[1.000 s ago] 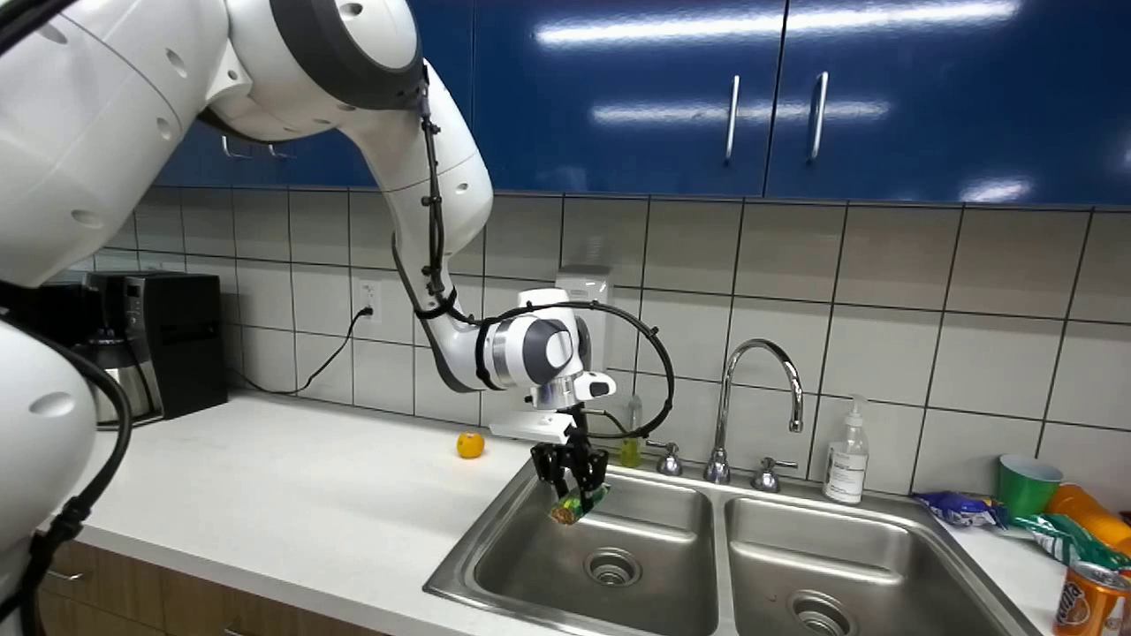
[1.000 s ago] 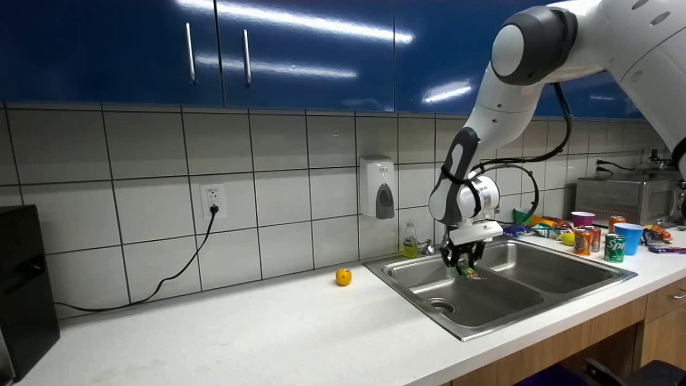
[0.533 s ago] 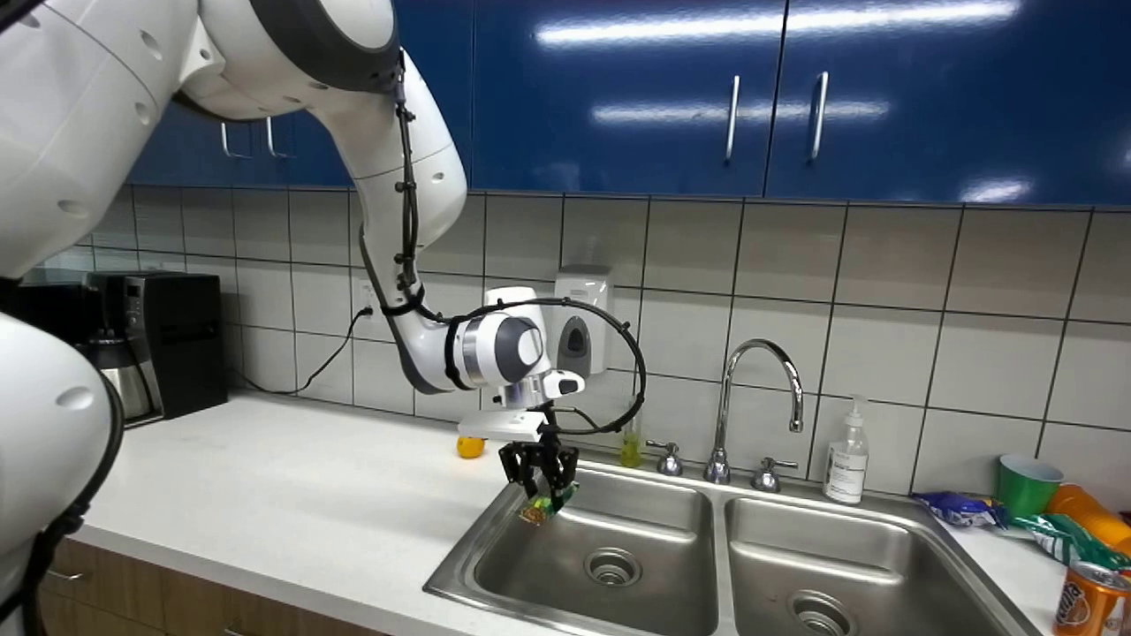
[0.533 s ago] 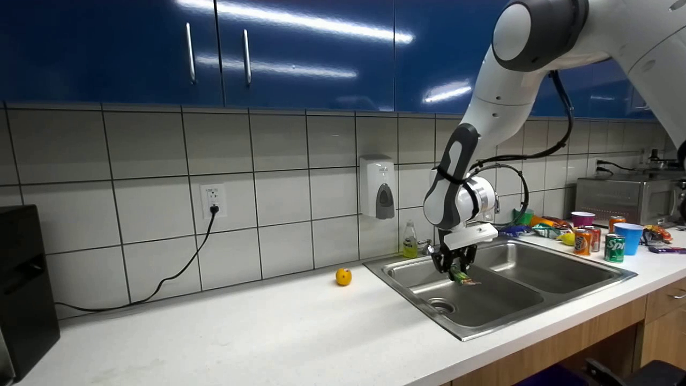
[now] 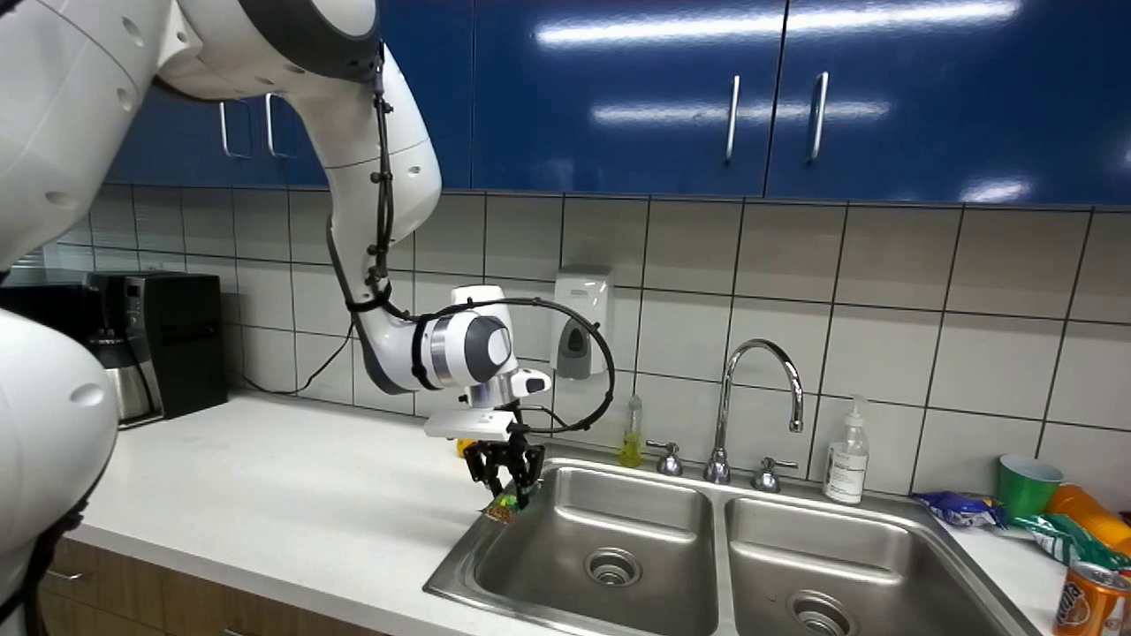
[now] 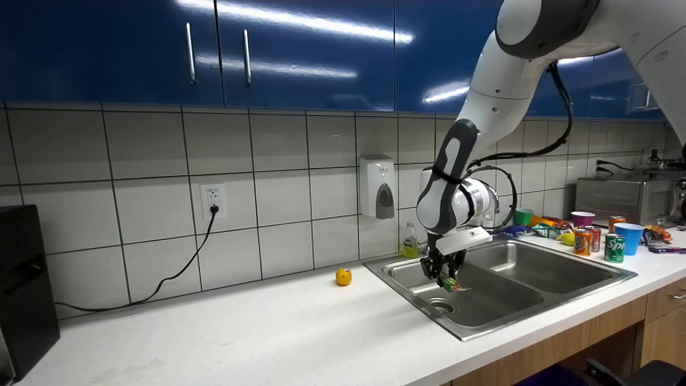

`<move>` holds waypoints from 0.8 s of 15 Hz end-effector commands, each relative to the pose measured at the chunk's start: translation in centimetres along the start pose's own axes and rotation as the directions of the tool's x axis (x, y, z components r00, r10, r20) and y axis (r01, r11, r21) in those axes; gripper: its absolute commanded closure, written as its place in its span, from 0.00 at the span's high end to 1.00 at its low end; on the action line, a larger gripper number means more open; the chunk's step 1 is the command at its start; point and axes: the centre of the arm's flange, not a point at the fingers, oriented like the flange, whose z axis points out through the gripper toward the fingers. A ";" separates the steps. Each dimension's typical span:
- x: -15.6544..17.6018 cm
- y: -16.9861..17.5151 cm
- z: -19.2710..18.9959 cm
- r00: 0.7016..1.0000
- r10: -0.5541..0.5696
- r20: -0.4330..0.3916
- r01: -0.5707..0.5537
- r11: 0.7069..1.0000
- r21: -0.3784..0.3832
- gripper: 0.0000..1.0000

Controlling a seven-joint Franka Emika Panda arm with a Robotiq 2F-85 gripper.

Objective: Move the green object, currently in the sink, to the left counter

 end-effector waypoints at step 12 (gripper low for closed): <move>-3.5 -9.3 -1.9 0.951 -0.307 -0.038 0.309 0.948 0.073 0.19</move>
